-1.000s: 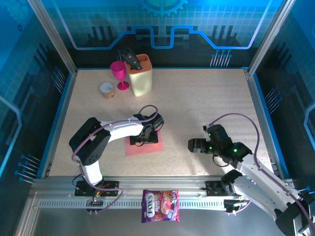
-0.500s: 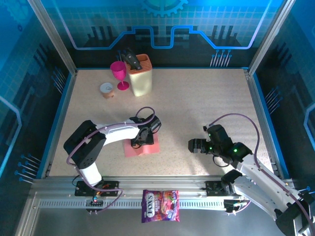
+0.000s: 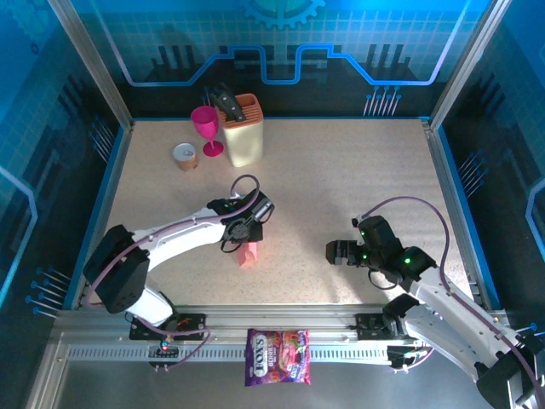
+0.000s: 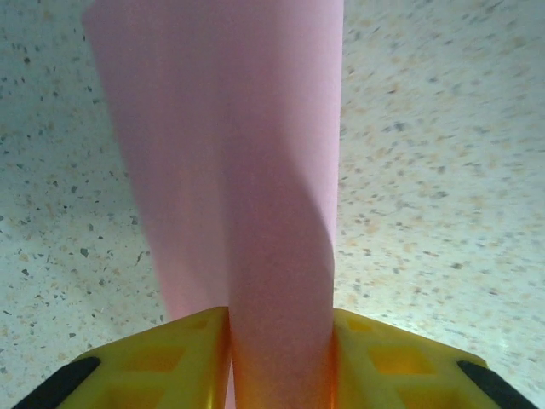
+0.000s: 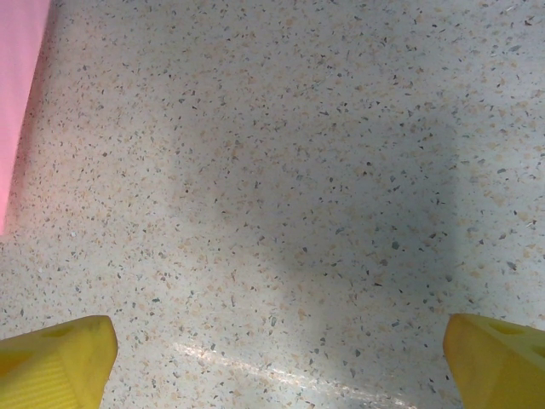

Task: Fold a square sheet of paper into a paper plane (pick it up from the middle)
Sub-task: First fold the square sheet of paper in half at the center of the table, then hold the square sheet of paper at the center of the table.

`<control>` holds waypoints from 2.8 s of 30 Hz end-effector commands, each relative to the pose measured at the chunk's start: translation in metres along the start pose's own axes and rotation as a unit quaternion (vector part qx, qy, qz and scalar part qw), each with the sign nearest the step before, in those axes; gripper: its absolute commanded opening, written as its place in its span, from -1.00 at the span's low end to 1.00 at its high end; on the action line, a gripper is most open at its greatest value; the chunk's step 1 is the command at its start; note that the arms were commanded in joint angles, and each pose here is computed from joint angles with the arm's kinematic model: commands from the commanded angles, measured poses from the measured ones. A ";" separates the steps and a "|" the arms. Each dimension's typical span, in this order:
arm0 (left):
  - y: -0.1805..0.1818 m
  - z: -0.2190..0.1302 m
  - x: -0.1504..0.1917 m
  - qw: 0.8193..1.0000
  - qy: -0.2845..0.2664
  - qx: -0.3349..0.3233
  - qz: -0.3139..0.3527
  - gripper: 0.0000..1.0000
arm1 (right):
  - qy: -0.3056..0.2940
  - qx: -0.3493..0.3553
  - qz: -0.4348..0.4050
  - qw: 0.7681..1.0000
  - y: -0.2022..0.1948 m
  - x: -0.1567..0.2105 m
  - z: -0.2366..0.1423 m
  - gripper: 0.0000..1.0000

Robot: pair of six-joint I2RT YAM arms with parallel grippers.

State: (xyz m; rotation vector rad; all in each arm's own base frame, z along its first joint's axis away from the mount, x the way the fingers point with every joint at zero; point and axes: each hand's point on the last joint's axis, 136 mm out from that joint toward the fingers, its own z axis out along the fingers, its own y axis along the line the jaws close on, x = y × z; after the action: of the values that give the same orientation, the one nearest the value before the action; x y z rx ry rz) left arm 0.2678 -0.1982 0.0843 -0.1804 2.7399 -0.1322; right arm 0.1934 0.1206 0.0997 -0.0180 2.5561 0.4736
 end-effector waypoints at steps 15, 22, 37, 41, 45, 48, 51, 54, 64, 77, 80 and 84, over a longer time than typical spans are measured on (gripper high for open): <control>-0.136 -0.058 0.006 0.937 -0.066 0.340 -0.035 -0.28 | -0.016 0.014 0.036 0.999 -0.015 -0.023 -0.016 0.99; -0.113 -0.007 0.024 0.949 -0.102 0.290 -0.074 -0.25 | -0.008 0.010 0.062 0.998 -0.019 -0.021 -0.018 0.98; -0.050 0.042 0.045 0.971 -0.135 0.163 -0.107 -0.15 | 0.042 -0.052 0.081 0.994 0.004 -0.019 0.007 0.99; -0.046 0.048 0.052 0.975 -0.131 0.148 -0.104 -0.01 | 0.053 -0.083 0.095 0.991 0.016 -0.025 0.018 1.00; -0.038 0.047 0.053 0.977 -0.133 0.135 -0.098 0.08 | 0.064 -0.102 0.110 0.987 0.025 -0.031 0.028 0.92; -0.036 0.040 0.049 0.978 -0.142 0.129 -0.078 0.20 | 0.068 -0.111 0.116 0.985 0.030 -0.034 0.034 0.88; -0.036 0.032 0.045 0.979 -0.151 0.126 -0.051 0.27 | 0.071 -0.112 0.118 0.984 0.031 -0.034 0.038 0.87; -0.037 0.026 0.041 0.981 -0.154 0.119 -0.020 0.31 | 0.076 -0.110 0.117 0.984 0.033 -0.031 0.041 0.87; -0.041 0.030 0.037 0.983 -0.129 0.111 0.074 0.34 | 0.084 -0.104 0.109 0.985 0.038 -0.025 0.045 0.87; -0.052 0.040 0.058 0.977 -0.059 0.147 0.143 0.36 | 0.083 -0.096 0.089 0.988 0.038 -0.026 0.037 0.88; -0.051 0.042 0.065 0.978 -0.046 0.154 0.131 0.34 | 0.083 -0.094 0.084 0.989 0.037 -0.026 0.036 0.88; -0.046 0.044 0.070 0.982 -0.039 0.164 0.085 0.28 | 0.083 -0.095 0.080 0.989 0.037 -0.026 0.034 0.89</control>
State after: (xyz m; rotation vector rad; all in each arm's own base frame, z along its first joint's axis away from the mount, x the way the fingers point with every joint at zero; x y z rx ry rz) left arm 0.2330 -0.2606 0.0293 0.2086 2.5578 -0.4627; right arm 0.2278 0.1627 0.0866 0.1283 2.6959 0.8146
